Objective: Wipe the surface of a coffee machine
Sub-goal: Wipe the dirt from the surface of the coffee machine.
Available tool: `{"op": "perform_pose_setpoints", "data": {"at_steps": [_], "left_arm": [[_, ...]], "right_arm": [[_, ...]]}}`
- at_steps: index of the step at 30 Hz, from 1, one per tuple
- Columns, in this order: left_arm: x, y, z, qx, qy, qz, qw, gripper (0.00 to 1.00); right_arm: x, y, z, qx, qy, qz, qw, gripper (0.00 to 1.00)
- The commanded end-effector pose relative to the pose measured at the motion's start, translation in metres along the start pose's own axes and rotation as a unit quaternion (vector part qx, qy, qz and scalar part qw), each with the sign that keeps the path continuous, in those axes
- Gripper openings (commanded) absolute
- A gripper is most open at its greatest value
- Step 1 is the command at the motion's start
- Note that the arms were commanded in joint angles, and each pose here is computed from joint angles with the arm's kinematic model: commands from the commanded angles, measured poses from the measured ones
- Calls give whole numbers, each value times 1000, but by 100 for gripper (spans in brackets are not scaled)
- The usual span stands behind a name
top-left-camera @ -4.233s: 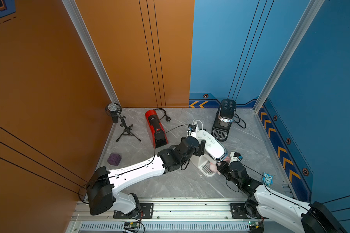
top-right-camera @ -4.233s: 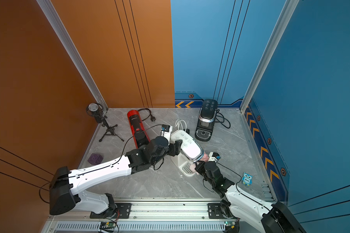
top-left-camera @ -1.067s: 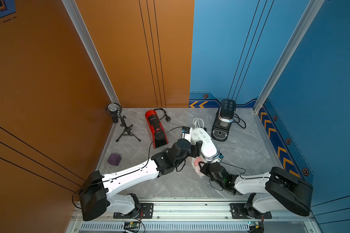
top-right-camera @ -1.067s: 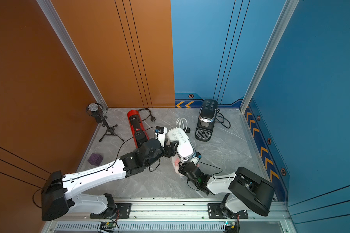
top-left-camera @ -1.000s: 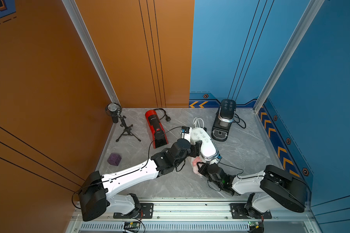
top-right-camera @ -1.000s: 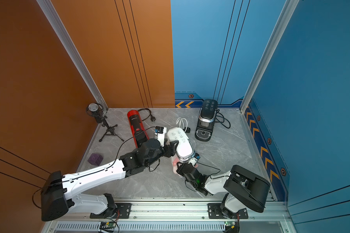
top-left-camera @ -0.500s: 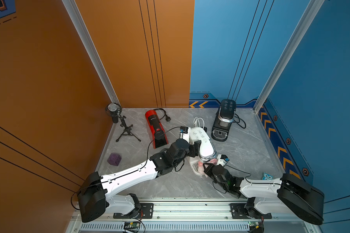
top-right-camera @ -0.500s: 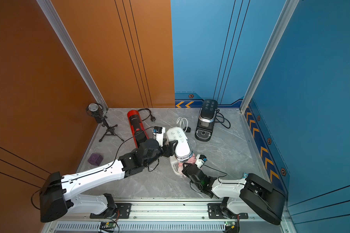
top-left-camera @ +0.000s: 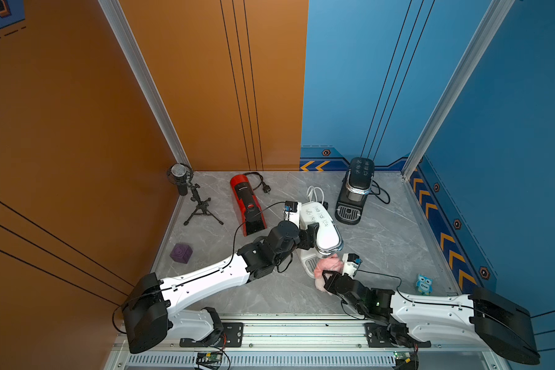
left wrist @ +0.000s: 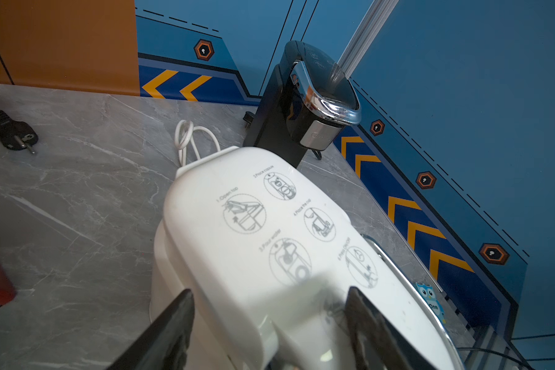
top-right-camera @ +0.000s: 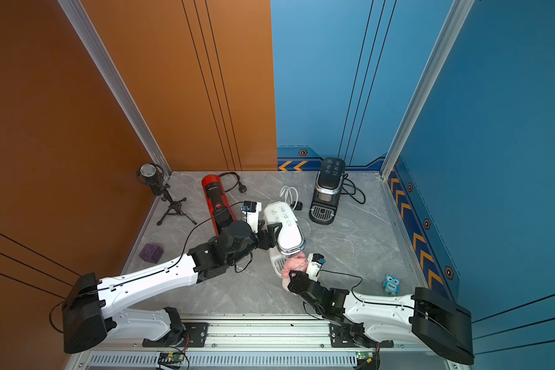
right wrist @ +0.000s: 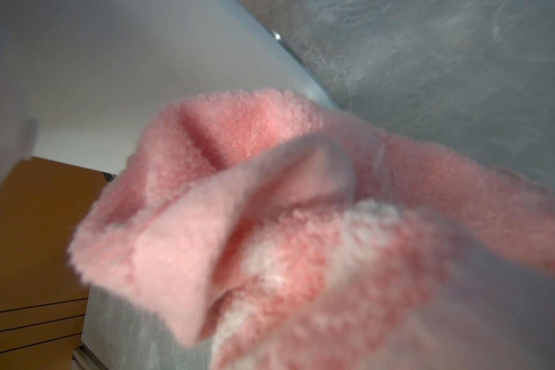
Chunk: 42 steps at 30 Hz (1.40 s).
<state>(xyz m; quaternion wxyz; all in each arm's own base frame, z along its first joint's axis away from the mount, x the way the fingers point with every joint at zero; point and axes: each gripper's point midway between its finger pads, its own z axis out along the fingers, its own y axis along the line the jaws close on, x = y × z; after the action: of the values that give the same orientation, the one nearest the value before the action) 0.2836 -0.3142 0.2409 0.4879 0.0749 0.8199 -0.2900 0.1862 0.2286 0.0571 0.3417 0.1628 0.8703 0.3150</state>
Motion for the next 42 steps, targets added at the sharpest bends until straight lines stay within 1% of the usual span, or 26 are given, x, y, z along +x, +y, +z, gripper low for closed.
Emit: {"op": "perform_pose_setpoints", "data": {"at_steps": [1,3,7,12,14,19,23,27,30,34,40,42], "left_arm": [[104,57,3,-86,173,74,978,74],[103,56,3,-84,172,74,979,74],[102,54,2,-82,170,73,979,74],[103,56,1,-85,170,75,979,74],[102,58,1,-89,168,76,979,74],[101,60,0,-92,166,75,979,74],[101,60,-1,-91,165,75,979,74],[101,60,-2,-91,165,74,979,74],[100,60,-3,-89,164,73,980,74],[98,58,-3,-87,162,71,980,73],[98,55,-2,-86,162,69,981,73],[98,53,-2,-85,162,69,981,73]], "right_arm": [[8,10,13,4,-4,-15,1000,0],[18,15,25,1,1,-18,1000,0],[33,-2,36,41,6,-29,999,0],[41,-20,25,90,-9,-48,995,0],[39,-32,18,120,-16,-53,991,0],[27,-67,-8,174,-37,-32,984,0],[5,-94,-28,191,-62,-8,980,0],[-18,-120,-34,208,-73,18,975,0],[-40,-123,-30,199,-69,19,977,0],[-58,-108,-22,156,-63,12,986,0],[-59,-75,-2,92,-36,11,995,0],[-62,-66,7,92,-26,-5,995,0]]}}
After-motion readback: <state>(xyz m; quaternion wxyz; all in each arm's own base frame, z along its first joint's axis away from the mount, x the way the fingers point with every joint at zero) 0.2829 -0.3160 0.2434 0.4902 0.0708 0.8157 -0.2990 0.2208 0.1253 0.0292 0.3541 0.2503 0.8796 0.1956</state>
